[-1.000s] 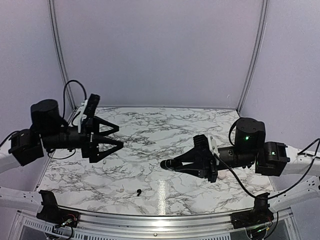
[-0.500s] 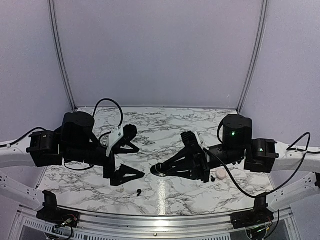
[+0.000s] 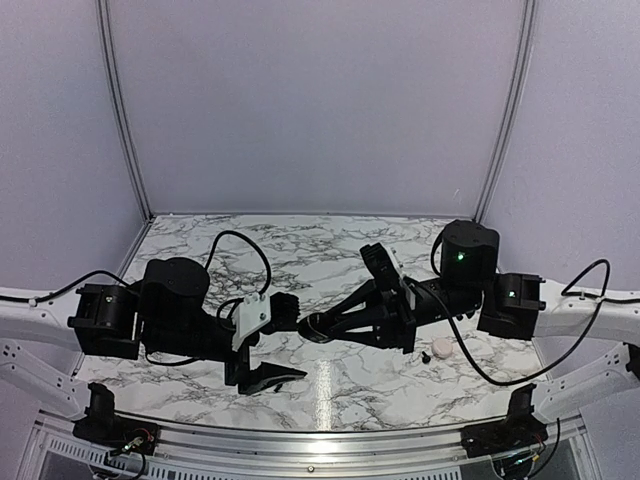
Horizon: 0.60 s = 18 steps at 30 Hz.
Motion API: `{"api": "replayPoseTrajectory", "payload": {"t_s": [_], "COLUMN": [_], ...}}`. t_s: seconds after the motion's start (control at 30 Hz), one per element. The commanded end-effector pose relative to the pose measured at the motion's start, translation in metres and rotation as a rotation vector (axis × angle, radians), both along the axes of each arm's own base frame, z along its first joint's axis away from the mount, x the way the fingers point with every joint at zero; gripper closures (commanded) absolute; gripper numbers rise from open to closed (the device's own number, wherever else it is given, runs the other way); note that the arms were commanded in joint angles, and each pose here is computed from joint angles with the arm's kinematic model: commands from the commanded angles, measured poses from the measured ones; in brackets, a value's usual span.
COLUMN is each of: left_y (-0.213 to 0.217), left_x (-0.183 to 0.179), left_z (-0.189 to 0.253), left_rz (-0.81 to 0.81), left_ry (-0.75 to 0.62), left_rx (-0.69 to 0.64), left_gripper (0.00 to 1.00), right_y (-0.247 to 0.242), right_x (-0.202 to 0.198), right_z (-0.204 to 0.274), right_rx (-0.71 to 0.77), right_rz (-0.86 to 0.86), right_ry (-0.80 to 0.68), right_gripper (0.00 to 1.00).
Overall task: Insert the wireless bluetooth earbuds into the charging case
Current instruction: Pass from the right arm to the left
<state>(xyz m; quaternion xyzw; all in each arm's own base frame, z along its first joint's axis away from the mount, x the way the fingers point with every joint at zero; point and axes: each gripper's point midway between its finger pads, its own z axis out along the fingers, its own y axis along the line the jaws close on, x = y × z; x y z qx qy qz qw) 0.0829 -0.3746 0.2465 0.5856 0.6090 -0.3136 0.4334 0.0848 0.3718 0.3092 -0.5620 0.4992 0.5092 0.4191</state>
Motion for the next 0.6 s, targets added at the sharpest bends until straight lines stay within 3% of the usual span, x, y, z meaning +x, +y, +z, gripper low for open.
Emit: {"api": "replayPoseTrajectory", "payload": {"t_s": [0.0,0.27,0.57], "left_y": [-0.011,-0.015,-0.023], "left_x": [0.007,0.002,-0.004], "left_z": [0.014,0.028,0.021], "left_rz": [0.03,0.006,-0.032], "left_ry": [-0.016,0.008,0.043], "left_rx": [-0.068,-0.135,-0.112], "left_gripper": [0.23,0.34,0.54], "right_y": [0.004,0.008,0.009], "right_x": [-0.006,-0.009,-0.006], "right_z": [0.012,0.003,0.002], "right_rx": [0.042,0.014,0.01], "right_rz": [0.056,0.092,0.077], "right_ry": [0.008,0.02,0.009], "right_gripper": [0.99,0.98,0.98]}}
